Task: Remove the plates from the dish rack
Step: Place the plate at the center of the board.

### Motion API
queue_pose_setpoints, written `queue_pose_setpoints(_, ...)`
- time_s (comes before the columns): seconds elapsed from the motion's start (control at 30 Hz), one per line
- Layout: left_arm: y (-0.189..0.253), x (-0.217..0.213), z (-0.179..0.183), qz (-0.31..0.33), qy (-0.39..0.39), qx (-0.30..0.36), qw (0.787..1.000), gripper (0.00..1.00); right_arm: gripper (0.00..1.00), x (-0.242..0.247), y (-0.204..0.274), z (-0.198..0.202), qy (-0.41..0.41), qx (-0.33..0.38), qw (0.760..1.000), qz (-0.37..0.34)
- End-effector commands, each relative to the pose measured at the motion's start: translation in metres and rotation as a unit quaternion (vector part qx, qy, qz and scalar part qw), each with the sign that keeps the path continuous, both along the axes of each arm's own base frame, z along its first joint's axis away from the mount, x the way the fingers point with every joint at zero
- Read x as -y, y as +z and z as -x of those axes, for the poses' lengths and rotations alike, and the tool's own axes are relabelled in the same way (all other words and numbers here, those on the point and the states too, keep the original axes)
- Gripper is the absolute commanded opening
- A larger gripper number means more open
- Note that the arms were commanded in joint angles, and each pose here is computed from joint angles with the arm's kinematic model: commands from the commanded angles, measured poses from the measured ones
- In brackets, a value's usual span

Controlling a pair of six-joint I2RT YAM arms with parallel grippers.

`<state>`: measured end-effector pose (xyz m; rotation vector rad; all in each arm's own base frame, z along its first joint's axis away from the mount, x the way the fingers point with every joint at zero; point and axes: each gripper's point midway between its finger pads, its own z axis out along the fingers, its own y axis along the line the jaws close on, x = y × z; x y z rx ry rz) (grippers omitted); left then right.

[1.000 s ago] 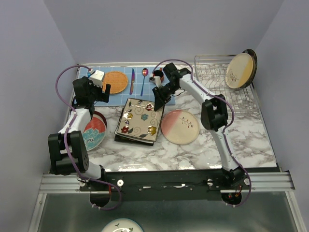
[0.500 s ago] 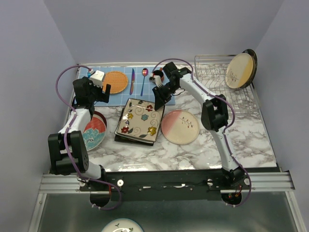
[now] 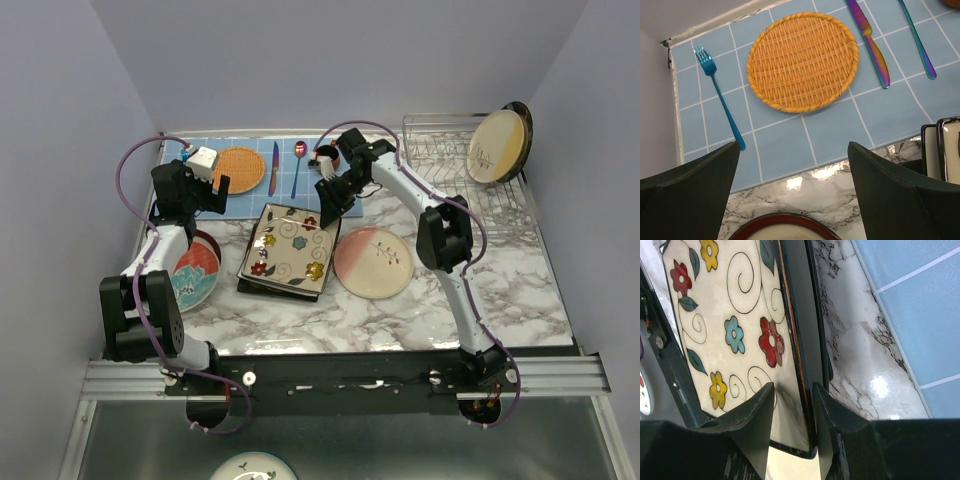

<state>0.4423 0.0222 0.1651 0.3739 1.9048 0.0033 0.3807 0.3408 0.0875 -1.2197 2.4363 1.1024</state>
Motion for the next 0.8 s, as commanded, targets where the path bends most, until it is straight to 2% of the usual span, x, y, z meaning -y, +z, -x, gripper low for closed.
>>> queue_pose_setpoints(0.0, 0.0035, 0.0026, 0.0027, 0.001, -0.011, 0.005, 1.000, 0.98, 0.45, 0.0096, 0.0149, -0.0156, -0.005, 0.063, 0.998, 0.025)
queue_pose_setpoints(0.77, 0.0028, 0.0026, 0.0039, -0.001, -0.012, 0.003, 1.000, 0.98, 0.44, 0.0128, 0.0141, -0.0194, -0.007, 0.076, 0.996, 0.035)
